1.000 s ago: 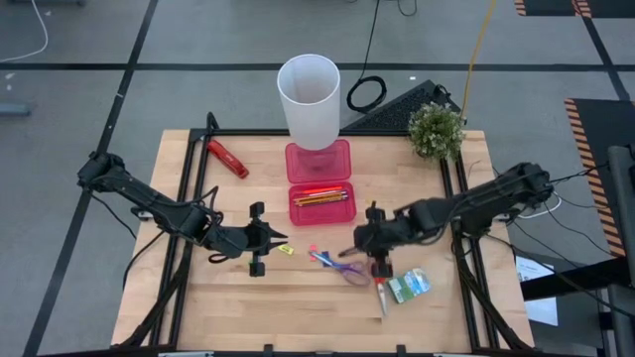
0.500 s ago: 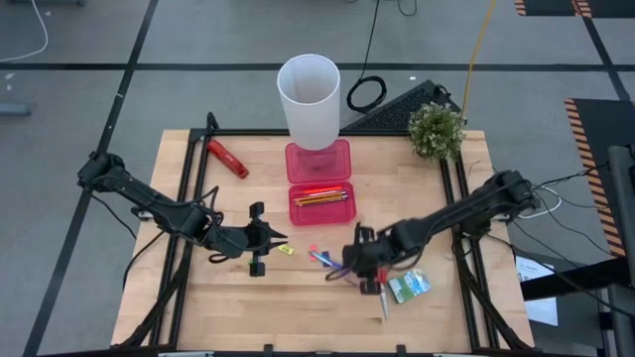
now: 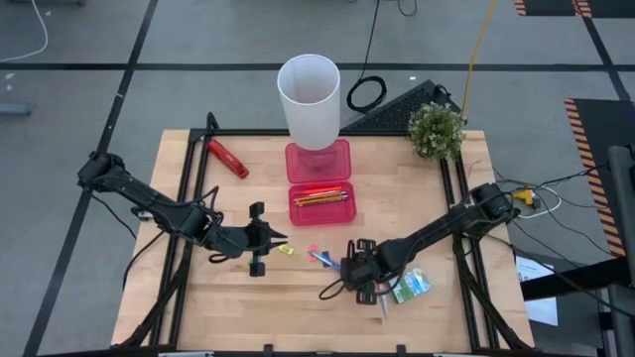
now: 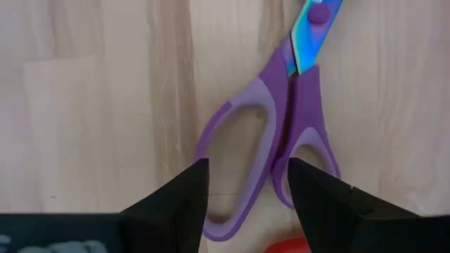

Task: Pack school essentials
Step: Put the purple scissors into the pink supply box

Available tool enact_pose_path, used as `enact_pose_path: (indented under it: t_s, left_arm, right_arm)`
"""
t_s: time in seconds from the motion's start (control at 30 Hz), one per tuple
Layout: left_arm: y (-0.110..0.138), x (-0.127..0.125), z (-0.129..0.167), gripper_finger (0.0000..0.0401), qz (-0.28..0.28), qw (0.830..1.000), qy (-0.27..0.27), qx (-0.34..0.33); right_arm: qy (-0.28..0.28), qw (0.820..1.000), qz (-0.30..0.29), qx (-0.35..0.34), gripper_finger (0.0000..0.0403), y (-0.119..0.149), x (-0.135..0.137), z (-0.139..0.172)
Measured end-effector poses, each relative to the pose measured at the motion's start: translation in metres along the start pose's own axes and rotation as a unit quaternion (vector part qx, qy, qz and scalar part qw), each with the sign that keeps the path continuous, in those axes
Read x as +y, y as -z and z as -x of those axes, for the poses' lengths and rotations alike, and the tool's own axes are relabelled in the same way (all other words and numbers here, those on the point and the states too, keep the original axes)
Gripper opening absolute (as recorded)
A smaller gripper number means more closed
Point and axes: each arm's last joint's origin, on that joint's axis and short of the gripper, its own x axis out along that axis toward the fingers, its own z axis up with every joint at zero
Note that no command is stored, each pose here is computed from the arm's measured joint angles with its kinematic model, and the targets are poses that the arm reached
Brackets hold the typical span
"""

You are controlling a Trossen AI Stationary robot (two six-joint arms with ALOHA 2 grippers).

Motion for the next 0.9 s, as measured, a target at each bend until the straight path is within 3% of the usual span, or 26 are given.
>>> enact_pose_path:
  t_s: [0.47,0.9]
  left_arm:
    - [0.000,0.000,0.000,0.0058,0.000,1.000,0.000,0.000]
    - [0.000,0.000,0.000,0.0058,0.000,1.000,0.000,0.000]
  right_arm:
    - [0.039,0.999,-0.003,-0.001,0.0165,0.003,-0.003,-0.013]
    - [0.036,0.999,-0.029,0.003,0.0059,0.018,-0.011,-0.028]
